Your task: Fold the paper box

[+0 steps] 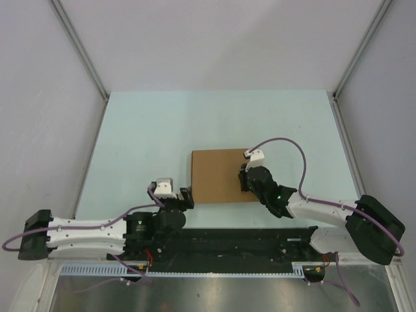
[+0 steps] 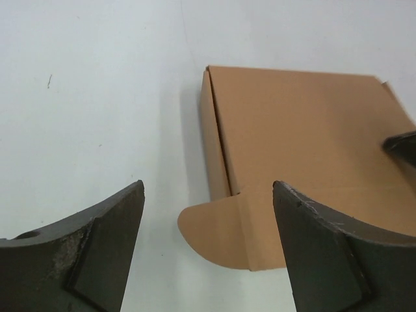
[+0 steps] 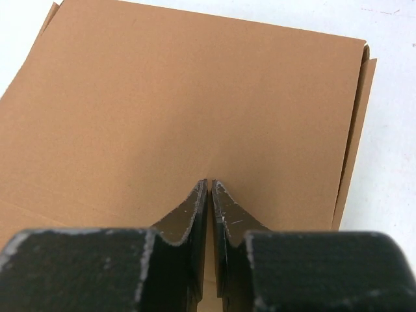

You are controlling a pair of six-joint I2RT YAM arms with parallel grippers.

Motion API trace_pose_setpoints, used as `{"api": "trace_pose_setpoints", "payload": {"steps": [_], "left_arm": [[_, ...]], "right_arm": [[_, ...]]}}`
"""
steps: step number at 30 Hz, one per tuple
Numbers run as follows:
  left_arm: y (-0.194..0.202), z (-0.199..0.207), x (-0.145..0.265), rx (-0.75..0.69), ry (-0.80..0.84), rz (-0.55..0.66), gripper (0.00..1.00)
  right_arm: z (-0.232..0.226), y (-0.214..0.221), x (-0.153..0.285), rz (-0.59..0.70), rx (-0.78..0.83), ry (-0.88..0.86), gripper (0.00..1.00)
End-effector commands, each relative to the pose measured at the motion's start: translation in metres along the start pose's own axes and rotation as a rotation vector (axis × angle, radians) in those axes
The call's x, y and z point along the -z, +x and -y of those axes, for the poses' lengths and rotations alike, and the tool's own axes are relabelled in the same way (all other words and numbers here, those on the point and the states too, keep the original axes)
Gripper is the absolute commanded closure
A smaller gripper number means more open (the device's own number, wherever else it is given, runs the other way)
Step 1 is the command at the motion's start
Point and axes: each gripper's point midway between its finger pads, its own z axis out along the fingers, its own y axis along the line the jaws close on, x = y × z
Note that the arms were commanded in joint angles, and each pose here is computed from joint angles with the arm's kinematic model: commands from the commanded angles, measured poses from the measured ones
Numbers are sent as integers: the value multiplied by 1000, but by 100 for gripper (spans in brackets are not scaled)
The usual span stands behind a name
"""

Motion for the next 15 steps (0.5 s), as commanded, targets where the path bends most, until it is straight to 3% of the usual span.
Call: {"api": "trace_pose_setpoints", "payload": {"steps": [1, 10, 15], "left_arm": [[8, 19, -17, 107, 59, -36, 16], [33, 35, -42, 84, 82, -108, 16], [68, 27, -48, 30, 32, -192, 18]], "right_arm": [[2, 7, 0, -9, -11, 2, 89], [7, 20, -1, -43, -7, 16, 90], [11, 30, -1, -68, -6, 32, 91]]}}
